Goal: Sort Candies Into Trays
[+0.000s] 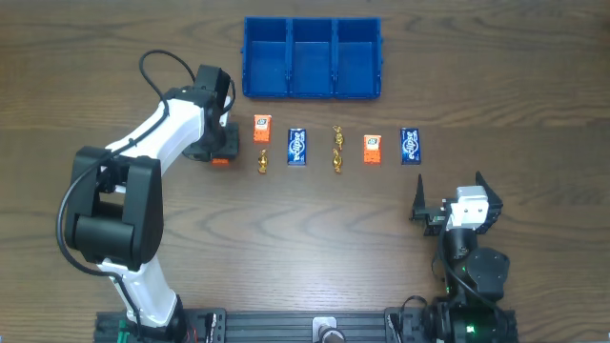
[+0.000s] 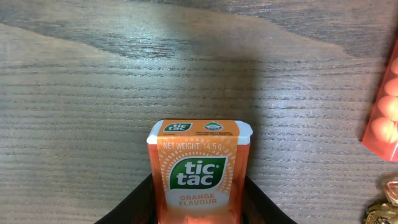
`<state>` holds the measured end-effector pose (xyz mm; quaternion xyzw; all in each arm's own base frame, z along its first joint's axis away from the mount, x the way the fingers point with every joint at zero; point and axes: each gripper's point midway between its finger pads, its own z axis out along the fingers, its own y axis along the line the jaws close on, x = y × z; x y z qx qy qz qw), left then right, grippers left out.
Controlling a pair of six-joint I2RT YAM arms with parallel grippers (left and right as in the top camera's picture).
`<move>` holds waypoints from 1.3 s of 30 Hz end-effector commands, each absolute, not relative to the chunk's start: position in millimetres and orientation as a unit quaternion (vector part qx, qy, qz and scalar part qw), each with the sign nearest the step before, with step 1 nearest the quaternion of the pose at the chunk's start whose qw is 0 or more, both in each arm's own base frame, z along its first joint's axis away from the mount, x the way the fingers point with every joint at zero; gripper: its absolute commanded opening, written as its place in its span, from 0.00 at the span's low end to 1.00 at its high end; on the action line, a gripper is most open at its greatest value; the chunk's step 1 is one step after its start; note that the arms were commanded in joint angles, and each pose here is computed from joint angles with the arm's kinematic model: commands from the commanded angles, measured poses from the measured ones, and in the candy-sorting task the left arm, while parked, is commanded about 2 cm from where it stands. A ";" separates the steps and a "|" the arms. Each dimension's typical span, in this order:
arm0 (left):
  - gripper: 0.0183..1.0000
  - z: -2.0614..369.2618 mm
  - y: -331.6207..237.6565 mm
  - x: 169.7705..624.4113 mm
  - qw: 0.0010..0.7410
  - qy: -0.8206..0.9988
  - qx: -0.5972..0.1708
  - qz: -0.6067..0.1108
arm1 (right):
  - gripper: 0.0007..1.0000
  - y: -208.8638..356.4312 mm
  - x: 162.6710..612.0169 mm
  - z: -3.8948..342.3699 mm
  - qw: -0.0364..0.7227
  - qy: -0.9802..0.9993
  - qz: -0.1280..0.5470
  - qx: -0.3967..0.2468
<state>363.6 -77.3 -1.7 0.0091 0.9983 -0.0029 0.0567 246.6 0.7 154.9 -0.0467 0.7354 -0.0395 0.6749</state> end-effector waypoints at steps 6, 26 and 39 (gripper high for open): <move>0.19 52.4 -98.4 398.5 0.089 0.996 0.011 -0.004 | 1.00 0.1 246.4 152.8 0.672 0.738 -0.045 -0.051; 0.22 208.2 -189.4 510.9 0.322 0.943 0.034 -0.076 | 1.00 0.1 246.4 152.8 0.672 0.738 -0.045 -0.051; 0.22 145.1 -183.0 539.9 0.279 0.960 0.013 -0.036 | 1.00 0.1 246.4 152.8 0.672 0.738 -0.045 -0.051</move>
